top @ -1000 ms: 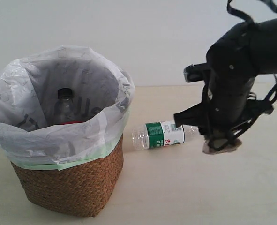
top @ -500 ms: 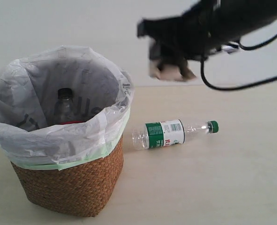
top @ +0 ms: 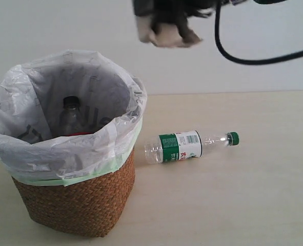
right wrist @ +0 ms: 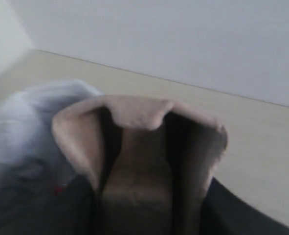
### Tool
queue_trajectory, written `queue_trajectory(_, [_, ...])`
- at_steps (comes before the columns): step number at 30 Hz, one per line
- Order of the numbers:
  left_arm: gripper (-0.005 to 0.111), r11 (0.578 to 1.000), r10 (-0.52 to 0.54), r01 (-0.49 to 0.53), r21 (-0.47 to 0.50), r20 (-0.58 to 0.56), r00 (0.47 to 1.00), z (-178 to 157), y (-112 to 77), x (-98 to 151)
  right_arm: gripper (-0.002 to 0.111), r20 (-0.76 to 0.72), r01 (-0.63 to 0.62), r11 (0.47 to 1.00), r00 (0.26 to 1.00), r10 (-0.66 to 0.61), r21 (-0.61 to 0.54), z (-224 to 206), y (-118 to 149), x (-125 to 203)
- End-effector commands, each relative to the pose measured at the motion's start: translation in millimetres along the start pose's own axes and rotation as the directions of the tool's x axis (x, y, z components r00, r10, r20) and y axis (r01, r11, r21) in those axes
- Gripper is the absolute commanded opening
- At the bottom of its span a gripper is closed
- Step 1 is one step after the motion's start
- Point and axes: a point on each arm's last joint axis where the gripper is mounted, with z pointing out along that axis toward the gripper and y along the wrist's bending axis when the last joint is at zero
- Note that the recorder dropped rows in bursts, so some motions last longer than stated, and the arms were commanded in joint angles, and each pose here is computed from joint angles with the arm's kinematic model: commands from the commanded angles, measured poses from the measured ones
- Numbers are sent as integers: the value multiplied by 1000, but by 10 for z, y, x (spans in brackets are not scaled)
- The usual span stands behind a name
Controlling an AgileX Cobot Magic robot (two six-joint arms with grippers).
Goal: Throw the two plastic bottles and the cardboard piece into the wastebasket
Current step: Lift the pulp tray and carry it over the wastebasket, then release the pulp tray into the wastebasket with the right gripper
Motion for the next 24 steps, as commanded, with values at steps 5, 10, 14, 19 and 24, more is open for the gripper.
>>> queue_trajectory(5, [108, 1000, -9, 9, 6, 15, 1000, -6, -3, -20, 0, -126, 114, 746, 991, -40, 656, -194, -713, 106])
queue_trajectory(10, [108, 1000, -9, 9, 6, 15, 1000, -6, -3, -20, 0, -115, 100, 801, 993, -40, 591, -79, -659, 120])
queue_trajectory(14, [108, 1000, -9, 9, 6, 15, 1000, -6, -3, -20, 1, -56, 94, 966, 995, -83, 241, 286, -238, 149])
queue_trajectory(19, [108, 1000, -9, 9, 6, 15, 1000, -6, -3, -20, 52, 107, 50, 986, 994, -33, -161, 260, 568, -140])
queue_trajectory(24, [108, 1000, -9, 9, 6, 15, 1000, -6, -3, -20, 99, 72, -67, 981, 994, 81, -179, 84, 690, -375])
